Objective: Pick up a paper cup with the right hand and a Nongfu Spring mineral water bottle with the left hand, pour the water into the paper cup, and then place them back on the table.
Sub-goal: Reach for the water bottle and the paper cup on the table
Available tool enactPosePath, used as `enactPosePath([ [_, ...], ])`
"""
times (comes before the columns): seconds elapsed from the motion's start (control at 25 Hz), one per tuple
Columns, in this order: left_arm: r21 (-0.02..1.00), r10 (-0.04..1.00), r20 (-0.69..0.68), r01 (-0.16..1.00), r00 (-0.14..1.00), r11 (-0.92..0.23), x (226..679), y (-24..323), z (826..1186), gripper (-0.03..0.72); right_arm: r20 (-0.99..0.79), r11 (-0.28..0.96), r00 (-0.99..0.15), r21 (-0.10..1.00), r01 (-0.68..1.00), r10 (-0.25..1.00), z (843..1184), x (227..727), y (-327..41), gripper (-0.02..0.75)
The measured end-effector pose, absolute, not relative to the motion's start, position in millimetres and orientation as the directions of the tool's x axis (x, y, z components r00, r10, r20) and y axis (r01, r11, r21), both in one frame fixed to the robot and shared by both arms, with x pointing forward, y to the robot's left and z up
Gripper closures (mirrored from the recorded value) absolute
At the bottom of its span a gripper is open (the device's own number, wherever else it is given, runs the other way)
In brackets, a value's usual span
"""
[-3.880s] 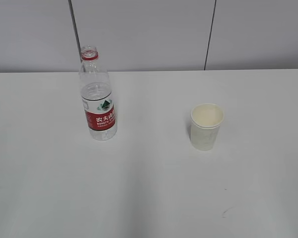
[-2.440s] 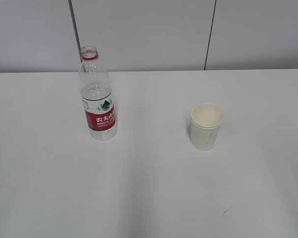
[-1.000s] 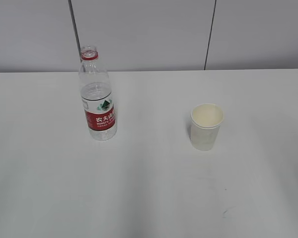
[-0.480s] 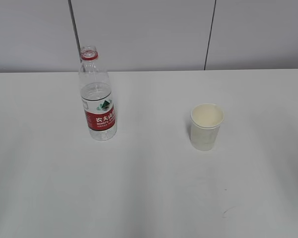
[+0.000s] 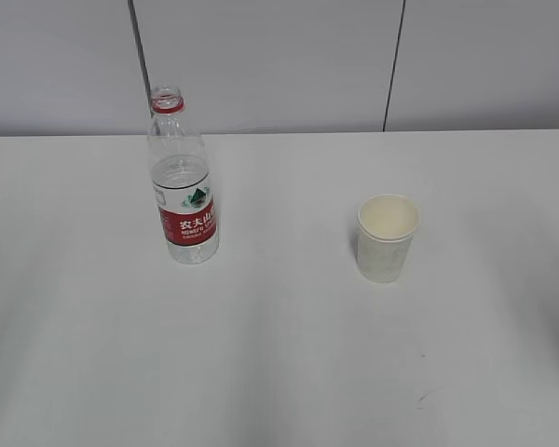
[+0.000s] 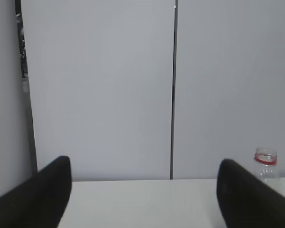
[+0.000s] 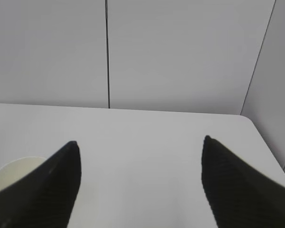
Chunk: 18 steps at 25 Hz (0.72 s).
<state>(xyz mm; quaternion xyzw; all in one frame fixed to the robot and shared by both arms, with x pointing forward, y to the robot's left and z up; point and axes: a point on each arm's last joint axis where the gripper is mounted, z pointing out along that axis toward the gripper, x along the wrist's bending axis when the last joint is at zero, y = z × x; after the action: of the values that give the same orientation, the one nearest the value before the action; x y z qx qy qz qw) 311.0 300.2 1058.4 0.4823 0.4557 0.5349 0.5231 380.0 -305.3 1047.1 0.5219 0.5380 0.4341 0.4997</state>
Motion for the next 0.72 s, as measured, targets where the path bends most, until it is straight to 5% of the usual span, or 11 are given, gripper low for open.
enactPosePath([
  [0.2, 0.999, 0.998, 0.054, 0.003, 0.018, -0.054, 343.5, 299.5, 1047.6, 0.134, -0.085, 0.076, 0.043, 0.979, 0.190, 0.995, 1036.0, 393.6, -306.2, 0.150],
  [0.72, 0.995, 0.998, 0.055, 0.078, 0.025, -0.057, 386.4, 298.6, 1030.2, 0.134, -0.135, 0.133, -0.001, 0.973, 0.187, 0.991, 1015.9, 428.4, -304.2, 0.150],
])
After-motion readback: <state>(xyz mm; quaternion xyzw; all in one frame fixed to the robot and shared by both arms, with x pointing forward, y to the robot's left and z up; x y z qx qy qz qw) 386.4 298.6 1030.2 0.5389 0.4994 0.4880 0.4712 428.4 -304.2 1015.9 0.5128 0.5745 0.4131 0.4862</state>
